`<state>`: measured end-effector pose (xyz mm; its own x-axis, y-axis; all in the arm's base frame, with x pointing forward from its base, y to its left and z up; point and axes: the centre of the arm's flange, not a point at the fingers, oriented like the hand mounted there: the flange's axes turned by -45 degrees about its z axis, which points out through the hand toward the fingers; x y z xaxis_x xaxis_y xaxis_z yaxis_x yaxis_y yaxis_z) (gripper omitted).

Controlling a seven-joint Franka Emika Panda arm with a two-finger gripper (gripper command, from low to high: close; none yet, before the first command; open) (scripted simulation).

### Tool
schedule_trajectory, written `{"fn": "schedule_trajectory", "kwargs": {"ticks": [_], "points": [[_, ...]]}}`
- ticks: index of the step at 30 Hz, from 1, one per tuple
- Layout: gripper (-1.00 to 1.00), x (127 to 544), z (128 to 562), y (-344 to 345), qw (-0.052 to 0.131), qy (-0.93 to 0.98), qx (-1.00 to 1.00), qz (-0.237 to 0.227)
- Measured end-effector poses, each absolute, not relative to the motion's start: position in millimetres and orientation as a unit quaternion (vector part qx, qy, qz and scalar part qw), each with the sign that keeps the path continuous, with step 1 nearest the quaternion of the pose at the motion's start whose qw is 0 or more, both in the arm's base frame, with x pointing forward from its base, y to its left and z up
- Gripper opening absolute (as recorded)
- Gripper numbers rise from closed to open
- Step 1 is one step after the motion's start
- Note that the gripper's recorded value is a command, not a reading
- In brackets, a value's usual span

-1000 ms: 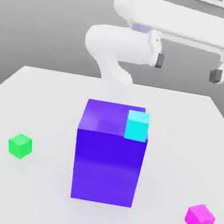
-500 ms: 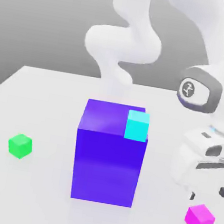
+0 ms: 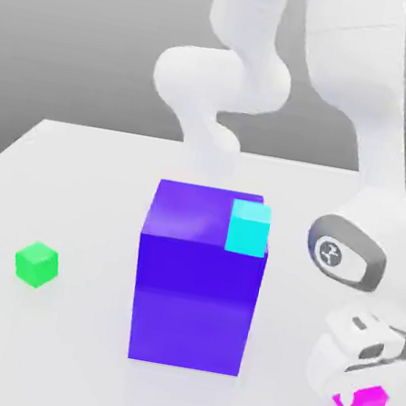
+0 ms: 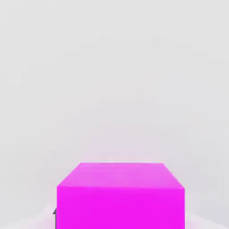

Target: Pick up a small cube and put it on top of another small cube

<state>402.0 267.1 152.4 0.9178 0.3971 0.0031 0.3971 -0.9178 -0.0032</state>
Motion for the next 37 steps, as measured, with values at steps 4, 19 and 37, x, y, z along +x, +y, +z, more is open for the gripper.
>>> {"fn": "schedule_trajectory", "kwargs": {"ticks": [4, 19, 37], "points": [[-1.0, 412.0, 198.3, 258.1, 0.005, -0.187, -0.982, -0.014], [-1.0, 392.7, 247.6, -152.6, -0.037, 0.472, -0.88, -0.039], [1.0, 228.3, 180.5, -266.7, 0.001, 0.798, -0.602, -0.001]]}}
